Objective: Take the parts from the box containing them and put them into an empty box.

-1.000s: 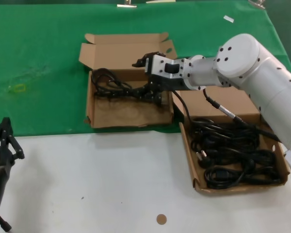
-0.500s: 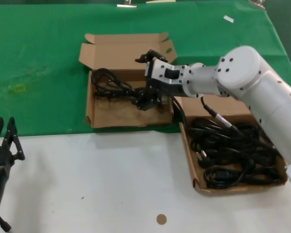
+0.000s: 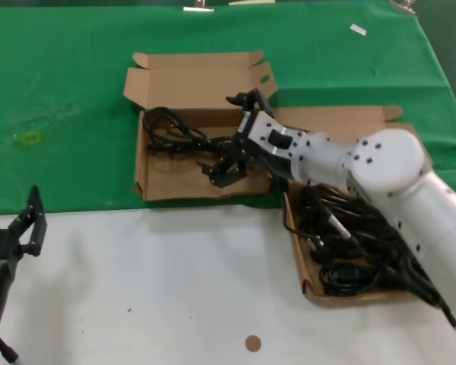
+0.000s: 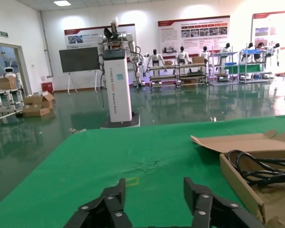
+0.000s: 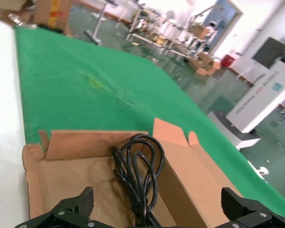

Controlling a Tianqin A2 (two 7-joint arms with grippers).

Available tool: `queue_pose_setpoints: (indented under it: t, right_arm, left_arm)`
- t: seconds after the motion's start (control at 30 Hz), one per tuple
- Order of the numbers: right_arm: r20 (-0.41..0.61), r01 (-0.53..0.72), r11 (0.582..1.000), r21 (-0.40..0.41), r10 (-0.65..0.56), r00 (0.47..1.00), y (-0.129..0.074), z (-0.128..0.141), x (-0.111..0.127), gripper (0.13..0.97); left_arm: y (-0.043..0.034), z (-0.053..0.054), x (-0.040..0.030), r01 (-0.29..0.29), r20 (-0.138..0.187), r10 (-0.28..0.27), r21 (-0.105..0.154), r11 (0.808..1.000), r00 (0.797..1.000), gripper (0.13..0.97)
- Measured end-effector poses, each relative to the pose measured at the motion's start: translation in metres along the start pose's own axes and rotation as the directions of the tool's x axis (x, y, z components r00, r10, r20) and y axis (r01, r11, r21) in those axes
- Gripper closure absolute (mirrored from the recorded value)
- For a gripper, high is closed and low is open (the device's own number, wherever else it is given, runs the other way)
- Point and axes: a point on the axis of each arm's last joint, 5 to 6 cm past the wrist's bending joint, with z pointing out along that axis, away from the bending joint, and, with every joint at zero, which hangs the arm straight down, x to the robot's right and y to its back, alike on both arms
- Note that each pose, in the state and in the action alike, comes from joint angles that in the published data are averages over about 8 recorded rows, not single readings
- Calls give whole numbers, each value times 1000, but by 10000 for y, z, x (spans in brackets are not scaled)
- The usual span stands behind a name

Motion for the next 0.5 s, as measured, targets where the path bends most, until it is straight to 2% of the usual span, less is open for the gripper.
queue_pose_setpoints:
  t: [0.07,0.33,0.47,0.5]
  right_arm:
    - [-20,-30,1000,8,30,999,40,-37,-59,184]
    - [-100,-145,989,40,149,984,193,-212,-279,136]
    - [-141,-200,978,56,206,968,266,-317,-382,132]
    - [-150,-213,975,60,220,964,283,-344,-406,131]
  left_arm:
    - [0,0,0,0,0,0,0,1000,1000,718]
    - [0,0,0,0,0,0,0,1000,1000,500]
    - [0,0,0,0,0,0,0,1000,1000,500]
    - [0,0,0,0,0,0,0,1000,1000,476]
